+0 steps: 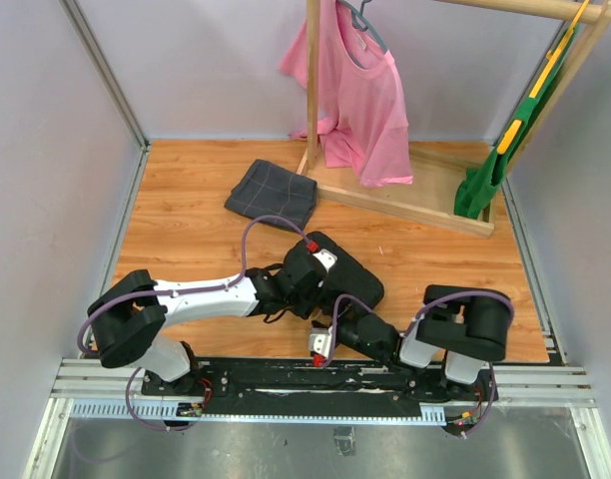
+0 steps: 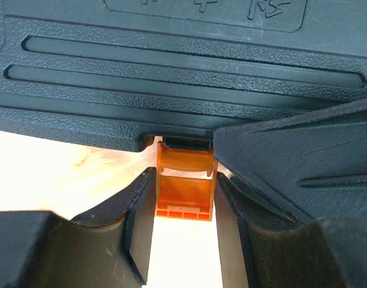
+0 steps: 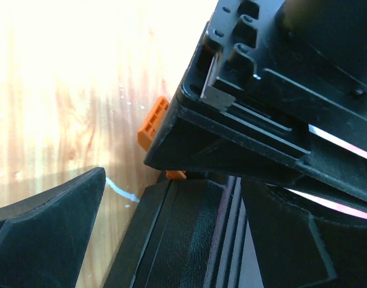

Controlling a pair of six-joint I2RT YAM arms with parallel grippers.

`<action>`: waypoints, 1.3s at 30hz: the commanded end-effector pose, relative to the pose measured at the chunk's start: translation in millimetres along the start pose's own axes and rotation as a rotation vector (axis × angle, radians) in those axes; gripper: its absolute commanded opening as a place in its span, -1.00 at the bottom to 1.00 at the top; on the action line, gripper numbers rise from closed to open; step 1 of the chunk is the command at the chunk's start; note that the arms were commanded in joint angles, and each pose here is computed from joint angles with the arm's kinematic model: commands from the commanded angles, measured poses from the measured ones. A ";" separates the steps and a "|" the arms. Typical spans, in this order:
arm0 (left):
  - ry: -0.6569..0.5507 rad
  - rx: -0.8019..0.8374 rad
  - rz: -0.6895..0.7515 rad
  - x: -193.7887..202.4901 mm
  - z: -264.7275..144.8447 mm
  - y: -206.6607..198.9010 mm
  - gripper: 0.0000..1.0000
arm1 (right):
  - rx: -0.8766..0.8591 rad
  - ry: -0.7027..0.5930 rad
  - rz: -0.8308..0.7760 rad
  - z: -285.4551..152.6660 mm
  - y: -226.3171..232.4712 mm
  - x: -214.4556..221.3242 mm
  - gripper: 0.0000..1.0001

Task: Sort the tools into containers
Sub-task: Adjust the storage box at the center of the board.

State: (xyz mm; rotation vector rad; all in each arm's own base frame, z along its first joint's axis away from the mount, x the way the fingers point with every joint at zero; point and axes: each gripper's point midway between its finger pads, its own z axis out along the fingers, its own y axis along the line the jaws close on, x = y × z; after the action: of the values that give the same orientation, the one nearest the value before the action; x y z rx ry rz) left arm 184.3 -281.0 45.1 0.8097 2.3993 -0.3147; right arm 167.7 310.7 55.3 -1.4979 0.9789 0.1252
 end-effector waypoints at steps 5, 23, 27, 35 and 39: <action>-0.059 0.080 -0.016 -24.9 -7.3 -21.4 -0.24 | 0.191 0.020 -0.089 24.2 -32.3 -14.8 0.91; -0.057 0.111 -0.016 -22.1 -10.6 -25.5 -0.17 | 0.312 0.080 0.027 30.9 -52.8 -11.2 0.81; -0.062 0.116 -0.023 -22.3 -13.1 -25.6 -0.04 | 0.317 0.075 0.048 32.0 -53.7 -12.3 0.80; -0.092 0.130 -0.036 -24.6 -22.3 -25.1 0.14 | 0.351 0.108 0.072 28.6 -58.3 -6.0 0.80; -0.099 0.126 -0.037 -25.5 -24.2 -23.6 0.14 | 0.361 0.108 0.084 28.3 -60.3 -6.7 0.79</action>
State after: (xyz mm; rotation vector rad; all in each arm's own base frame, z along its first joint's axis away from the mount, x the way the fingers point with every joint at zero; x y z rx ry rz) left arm 190.0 -281.4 68.5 0.7319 2.3616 -0.3668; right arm 213.3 311.0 70.0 -1.2579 1.1245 -0.1406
